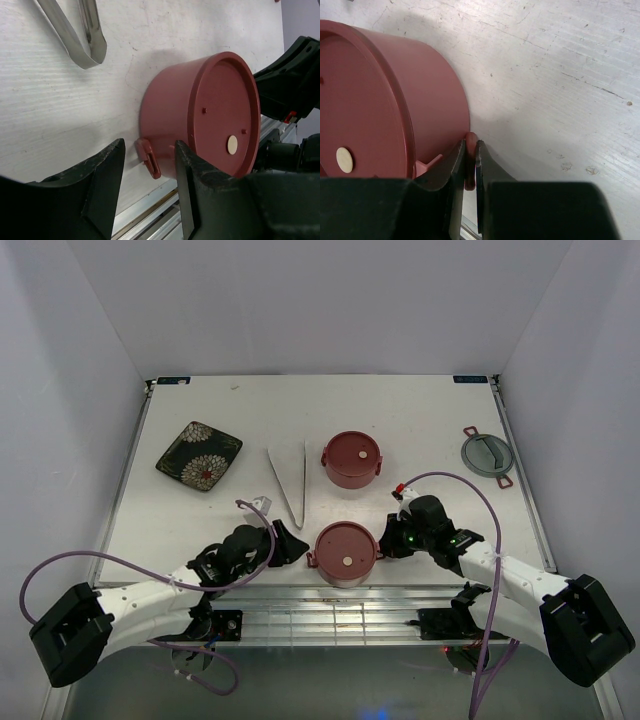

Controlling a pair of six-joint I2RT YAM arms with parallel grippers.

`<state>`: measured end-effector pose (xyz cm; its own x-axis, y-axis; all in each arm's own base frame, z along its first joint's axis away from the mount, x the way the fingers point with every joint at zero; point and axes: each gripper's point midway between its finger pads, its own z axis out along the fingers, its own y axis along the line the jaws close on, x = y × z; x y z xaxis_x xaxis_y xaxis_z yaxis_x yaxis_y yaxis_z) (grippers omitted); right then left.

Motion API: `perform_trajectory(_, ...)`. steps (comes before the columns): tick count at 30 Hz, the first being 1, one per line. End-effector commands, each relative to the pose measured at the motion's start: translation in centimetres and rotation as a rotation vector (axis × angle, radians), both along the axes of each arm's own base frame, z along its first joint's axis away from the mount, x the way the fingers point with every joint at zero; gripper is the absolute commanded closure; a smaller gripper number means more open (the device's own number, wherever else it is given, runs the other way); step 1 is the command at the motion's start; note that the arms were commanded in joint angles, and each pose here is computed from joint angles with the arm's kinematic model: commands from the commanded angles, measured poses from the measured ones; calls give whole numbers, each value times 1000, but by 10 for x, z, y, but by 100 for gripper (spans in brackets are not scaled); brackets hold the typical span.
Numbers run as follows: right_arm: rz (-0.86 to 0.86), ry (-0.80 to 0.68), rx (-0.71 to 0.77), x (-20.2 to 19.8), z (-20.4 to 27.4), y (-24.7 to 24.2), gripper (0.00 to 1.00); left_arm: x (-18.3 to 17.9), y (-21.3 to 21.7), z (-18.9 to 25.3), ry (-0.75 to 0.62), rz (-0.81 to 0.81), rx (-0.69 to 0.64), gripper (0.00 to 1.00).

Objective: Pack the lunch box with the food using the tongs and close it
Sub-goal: Pick up the packing box from the center of the board.

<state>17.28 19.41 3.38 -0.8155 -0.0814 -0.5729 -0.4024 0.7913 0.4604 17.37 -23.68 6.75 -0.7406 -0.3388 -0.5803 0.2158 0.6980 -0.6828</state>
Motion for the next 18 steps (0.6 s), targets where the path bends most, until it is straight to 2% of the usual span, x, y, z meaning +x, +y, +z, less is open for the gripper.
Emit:
perform_trajectory(1,28,-14,11,-1,4,4,92,-7,-7,0,12,-53,-27,46)
perform_trajectory(18,17,-13,19,-2,3,3,92,-19,-14,-17,103,-88,-46,50)
